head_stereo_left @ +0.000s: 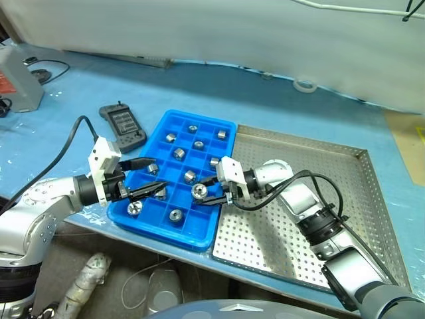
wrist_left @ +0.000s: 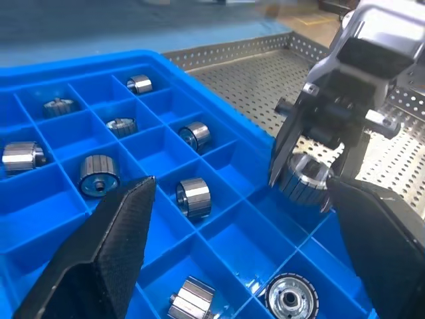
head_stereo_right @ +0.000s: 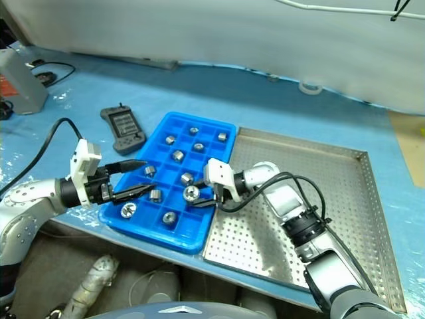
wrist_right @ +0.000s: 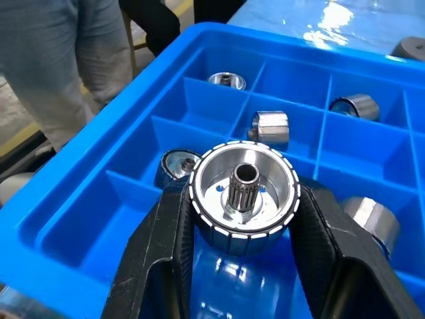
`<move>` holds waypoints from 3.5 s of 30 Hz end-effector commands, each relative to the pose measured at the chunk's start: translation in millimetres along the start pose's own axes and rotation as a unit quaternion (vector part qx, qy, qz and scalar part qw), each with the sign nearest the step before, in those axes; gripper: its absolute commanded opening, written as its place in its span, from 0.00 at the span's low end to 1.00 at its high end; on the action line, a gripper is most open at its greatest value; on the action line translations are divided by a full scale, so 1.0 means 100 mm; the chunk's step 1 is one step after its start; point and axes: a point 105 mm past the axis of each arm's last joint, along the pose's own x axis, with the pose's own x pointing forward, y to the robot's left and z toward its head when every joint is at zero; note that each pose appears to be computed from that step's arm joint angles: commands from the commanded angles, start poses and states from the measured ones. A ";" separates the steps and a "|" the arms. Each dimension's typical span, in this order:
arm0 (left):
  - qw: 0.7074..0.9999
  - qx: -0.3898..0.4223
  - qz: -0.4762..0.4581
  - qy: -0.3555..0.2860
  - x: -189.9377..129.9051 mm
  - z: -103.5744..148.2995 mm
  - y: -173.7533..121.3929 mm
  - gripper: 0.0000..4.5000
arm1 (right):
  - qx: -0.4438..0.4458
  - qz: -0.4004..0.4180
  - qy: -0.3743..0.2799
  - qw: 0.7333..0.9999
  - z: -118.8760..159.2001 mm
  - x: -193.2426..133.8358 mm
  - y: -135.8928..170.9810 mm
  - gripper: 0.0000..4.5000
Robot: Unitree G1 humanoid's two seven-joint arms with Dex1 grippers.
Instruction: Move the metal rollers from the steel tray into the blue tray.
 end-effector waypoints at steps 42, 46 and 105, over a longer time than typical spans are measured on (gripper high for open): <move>0.987 0.016 -0.080 -0.137 1.59 0.41 0.50 0.96 | 0.113 -0.689 0.011 0.716 -0.34 -1.98 -0.25 0.96; 0.987 0.016 -0.080 -0.135 1.59 0.34 0.45 0.96 | 0.097 -0.669 0.012 0.736 -0.27 -1.86 -0.33 0.96; 0.987 -0.006 -0.055 -0.154 1.52 0.35 0.23 0.96 | 0.122 -0.683 0.010 0.720 -0.36 -2.07 -0.43 0.96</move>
